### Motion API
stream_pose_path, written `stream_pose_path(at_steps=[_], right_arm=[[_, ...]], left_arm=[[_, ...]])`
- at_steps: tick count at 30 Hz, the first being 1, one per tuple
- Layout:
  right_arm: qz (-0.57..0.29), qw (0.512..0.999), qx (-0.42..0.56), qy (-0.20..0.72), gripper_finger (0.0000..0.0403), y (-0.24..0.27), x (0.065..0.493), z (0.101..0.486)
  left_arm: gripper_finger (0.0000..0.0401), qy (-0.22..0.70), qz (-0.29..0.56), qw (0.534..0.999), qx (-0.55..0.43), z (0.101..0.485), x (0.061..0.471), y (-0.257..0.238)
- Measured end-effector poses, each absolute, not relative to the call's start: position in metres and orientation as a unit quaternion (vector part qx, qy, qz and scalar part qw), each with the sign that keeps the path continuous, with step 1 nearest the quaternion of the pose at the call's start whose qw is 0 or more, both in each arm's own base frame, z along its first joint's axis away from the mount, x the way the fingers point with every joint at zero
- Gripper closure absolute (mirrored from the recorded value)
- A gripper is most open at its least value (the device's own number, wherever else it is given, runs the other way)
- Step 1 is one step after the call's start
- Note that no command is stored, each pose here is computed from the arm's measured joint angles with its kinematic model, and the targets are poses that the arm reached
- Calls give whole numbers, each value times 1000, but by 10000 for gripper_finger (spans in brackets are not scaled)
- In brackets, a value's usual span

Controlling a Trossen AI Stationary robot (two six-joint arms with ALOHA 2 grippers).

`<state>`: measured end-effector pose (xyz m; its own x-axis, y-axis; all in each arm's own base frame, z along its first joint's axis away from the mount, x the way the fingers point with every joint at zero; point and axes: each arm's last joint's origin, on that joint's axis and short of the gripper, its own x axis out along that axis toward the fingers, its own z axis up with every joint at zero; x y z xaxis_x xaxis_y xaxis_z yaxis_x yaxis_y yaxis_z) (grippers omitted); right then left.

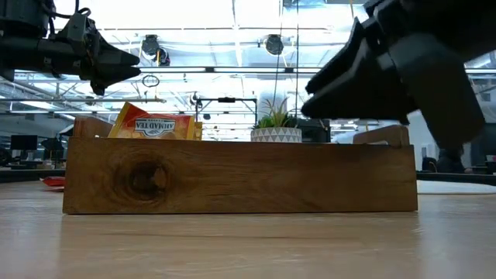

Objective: Pick & Place Tea
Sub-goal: Put the light brown tea bag into the right section of the wooden organizer

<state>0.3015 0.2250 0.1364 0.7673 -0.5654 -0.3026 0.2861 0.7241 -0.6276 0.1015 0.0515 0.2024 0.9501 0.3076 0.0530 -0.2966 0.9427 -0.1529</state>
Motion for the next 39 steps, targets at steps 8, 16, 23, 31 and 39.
stream_pose_path(at_steps=[8,16,23,31,39], right_arm=[[-137,933,-226,243,272,229,313,205],[-23,865,-100,491,400,179,344,239],[-15,814,-40,579,403,162,352,213],[11,831,-26,555,403,170,355,211],[13,828,-7,560,403,167,348,180]], left_arm=[[219,-38,153,985,-72,202,102,52],[219,-38,153,985,-72,202,102,52],[219,-38,153,985,-72,202,102,52],[219,-38,153,985,-72,202,102,51],[219,-38,154,985,-71,202,102,52]])
